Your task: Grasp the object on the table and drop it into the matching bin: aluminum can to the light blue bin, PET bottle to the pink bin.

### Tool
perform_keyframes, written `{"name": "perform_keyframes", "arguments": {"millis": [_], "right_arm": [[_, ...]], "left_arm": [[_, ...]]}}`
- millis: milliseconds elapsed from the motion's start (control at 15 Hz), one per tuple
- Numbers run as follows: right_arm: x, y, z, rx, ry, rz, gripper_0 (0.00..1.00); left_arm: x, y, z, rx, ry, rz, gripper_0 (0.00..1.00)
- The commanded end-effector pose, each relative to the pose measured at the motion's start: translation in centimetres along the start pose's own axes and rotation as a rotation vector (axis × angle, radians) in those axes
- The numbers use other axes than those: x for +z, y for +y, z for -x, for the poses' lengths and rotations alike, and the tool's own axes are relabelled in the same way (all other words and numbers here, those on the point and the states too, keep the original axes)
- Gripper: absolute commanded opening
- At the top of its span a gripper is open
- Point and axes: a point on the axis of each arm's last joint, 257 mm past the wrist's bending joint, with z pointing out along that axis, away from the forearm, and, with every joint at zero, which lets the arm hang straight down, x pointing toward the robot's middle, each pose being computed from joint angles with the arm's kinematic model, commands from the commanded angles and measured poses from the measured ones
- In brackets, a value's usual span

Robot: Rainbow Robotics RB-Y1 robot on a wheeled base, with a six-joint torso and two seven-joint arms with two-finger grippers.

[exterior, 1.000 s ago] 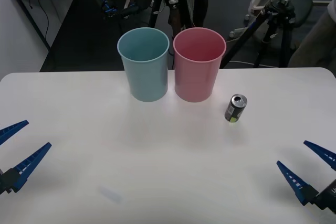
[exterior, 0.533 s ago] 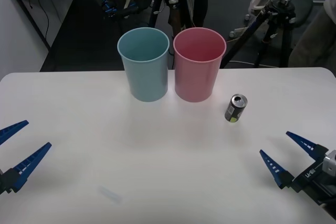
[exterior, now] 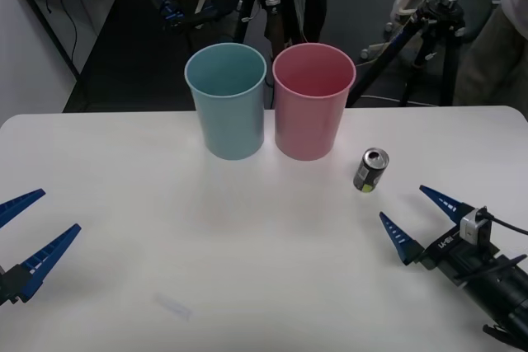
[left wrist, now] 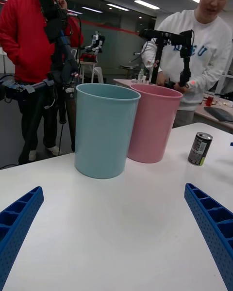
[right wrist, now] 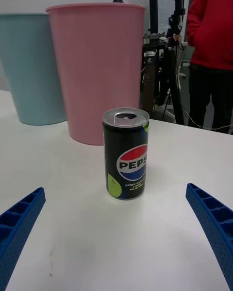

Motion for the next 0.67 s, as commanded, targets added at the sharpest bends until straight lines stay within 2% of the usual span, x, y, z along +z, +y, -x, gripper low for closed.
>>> {"name": "perform_keyframes", "arguments": {"millis": [67,333,667], "right_arm": [[1.6,0.1,-0.5,-0.016,0.02,-0.01,1.0],[3.6,0.8,-0.7,-0.01,0.032,-0.014,1.0],[5.3,0.7,-0.4,-0.007,0.036,-0.031,1.0]], "left_arm": [[0.0,0.0,0.0,0.0,0.0,0.0,1.0],[0.0,0.0,0.0,0.0,0.0,0.0,1.0],[0.0,0.0,0.0,0.0,0.0,0.0,1.0]]}}
